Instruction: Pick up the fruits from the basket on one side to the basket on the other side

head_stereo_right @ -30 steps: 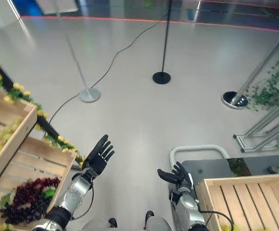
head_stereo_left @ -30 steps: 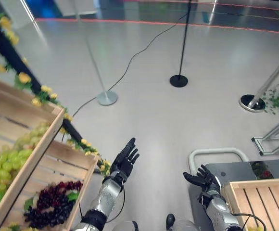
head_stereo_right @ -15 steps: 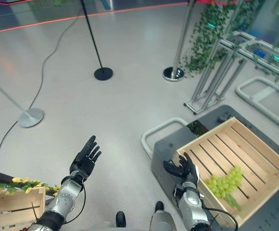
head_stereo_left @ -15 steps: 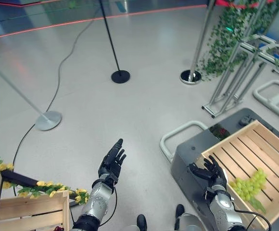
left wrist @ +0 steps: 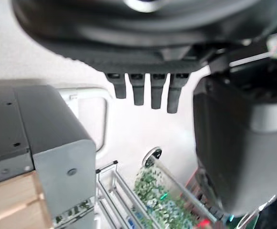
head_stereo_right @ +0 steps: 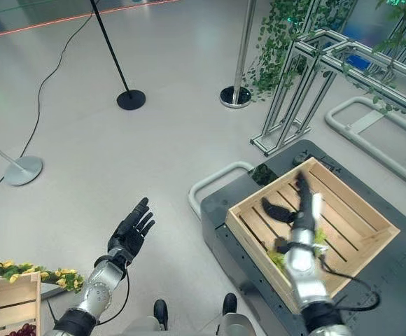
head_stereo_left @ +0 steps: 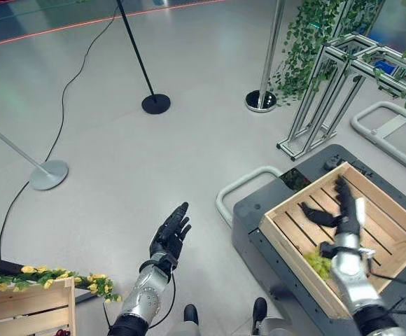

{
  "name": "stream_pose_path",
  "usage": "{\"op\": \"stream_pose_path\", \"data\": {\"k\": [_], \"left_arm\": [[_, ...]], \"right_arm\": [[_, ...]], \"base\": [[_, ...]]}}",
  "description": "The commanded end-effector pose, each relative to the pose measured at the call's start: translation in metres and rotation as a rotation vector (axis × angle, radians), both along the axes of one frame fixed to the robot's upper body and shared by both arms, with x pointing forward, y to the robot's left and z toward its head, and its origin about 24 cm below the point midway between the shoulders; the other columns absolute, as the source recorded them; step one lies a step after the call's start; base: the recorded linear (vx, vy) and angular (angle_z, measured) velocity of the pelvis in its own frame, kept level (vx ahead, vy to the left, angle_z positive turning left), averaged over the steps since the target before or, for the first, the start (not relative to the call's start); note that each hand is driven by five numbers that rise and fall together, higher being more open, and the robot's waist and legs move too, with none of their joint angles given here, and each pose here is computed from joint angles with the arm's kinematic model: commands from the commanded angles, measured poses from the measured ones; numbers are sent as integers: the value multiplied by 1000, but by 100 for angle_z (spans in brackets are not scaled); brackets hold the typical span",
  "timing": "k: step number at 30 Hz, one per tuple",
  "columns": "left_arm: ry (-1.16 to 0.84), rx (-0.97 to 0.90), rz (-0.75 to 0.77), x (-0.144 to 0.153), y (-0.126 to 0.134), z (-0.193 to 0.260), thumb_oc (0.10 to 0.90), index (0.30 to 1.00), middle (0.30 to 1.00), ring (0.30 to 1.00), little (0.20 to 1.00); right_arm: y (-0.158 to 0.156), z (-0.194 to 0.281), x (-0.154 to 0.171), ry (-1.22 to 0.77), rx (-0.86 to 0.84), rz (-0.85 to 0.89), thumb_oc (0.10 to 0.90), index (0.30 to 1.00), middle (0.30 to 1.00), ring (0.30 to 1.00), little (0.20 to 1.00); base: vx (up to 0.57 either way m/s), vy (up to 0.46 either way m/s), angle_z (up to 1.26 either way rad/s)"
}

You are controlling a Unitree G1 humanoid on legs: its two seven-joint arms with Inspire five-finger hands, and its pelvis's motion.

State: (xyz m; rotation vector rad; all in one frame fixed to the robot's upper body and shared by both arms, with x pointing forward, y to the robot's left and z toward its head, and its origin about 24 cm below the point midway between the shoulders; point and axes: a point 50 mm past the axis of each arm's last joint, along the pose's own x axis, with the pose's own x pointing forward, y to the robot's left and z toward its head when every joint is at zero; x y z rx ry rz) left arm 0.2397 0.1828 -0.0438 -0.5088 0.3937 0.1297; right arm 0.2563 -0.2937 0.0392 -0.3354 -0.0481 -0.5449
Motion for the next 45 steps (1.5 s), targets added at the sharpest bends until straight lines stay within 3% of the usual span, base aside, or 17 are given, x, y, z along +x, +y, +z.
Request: {"op": "stream_pose_path", "data": {"k": [1,8,21,40,45], "left_arm": [[-262,276,-115,27,14,53,800,900,900,900,900],[-220,320,-135,24,20,46,800,900,900,900,900],[-358,327,-134,51,16,80,800,900,900,900,900],[-450,316,-157,66,-11,97,800,900,900,900,900],[-448,304,-160,69,-17,98,800,900,900,900,900]], "right_arm": [[-6,53,15,-222,-87,11,800,900,900,900,900],[-26,66,15,-220,-87,-26,800,900,900,900,900],[-77,38,25,137,56,-306,800,900,900,900,900],[-86,50,42,176,199,-317,800,900,900,900,900],[-86,41,44,226,311,-331,800,900,900,900,900]], "base": [[0,0,0],[-4,0,0],[-99,-23,0],[-87,25,-11],[-11,46,-7]]}}
